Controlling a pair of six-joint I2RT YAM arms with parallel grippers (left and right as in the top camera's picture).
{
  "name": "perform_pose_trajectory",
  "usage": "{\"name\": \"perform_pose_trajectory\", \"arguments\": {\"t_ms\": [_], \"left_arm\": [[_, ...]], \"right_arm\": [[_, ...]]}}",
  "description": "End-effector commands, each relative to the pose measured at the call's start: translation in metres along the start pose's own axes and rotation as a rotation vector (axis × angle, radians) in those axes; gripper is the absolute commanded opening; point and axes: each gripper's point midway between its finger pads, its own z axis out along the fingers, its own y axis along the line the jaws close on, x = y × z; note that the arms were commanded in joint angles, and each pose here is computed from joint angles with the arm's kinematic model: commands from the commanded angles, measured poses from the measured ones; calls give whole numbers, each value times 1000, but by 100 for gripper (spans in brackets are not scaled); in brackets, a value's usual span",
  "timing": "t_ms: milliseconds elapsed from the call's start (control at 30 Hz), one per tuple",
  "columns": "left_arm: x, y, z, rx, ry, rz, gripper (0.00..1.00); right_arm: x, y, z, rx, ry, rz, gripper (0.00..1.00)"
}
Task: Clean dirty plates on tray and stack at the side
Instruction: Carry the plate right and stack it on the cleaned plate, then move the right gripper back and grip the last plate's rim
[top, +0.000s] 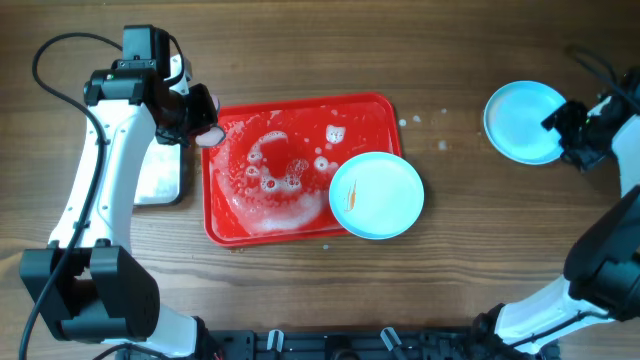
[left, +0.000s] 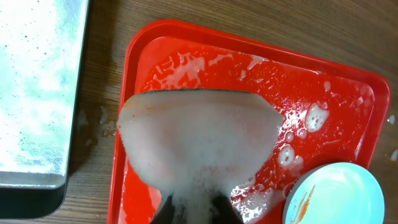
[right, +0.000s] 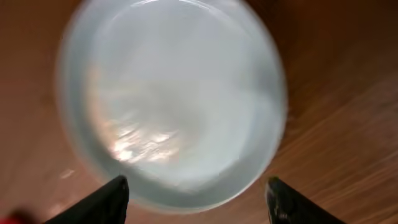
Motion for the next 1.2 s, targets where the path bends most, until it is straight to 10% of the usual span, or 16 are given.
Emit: {"name": "perform_pose_trajectory", "arguments": {"t_ms": [0, 200, 433, 833, 1167], "left_arm": [[1, 1, 3, -6, 5, -13, 4], [3, 2, 3, -9, 12, -14, 4], [3, 2, 3, -9, 13, -14, 4], [4, 2, 3, -11, 17, -15, 4], [8, -11, 5, 1, 18, 20, 4]], "right_arm": [[14, 85, -65, -271, -27, -209, 71], [139, 160, -54, -261, 202, -490, 63], [225, 138, -21, -14, 311, -556, 48], [266, 62, 8, 176, 430, -545, 38], [266, 71, 14, 126, 412, -538, 4]]}}
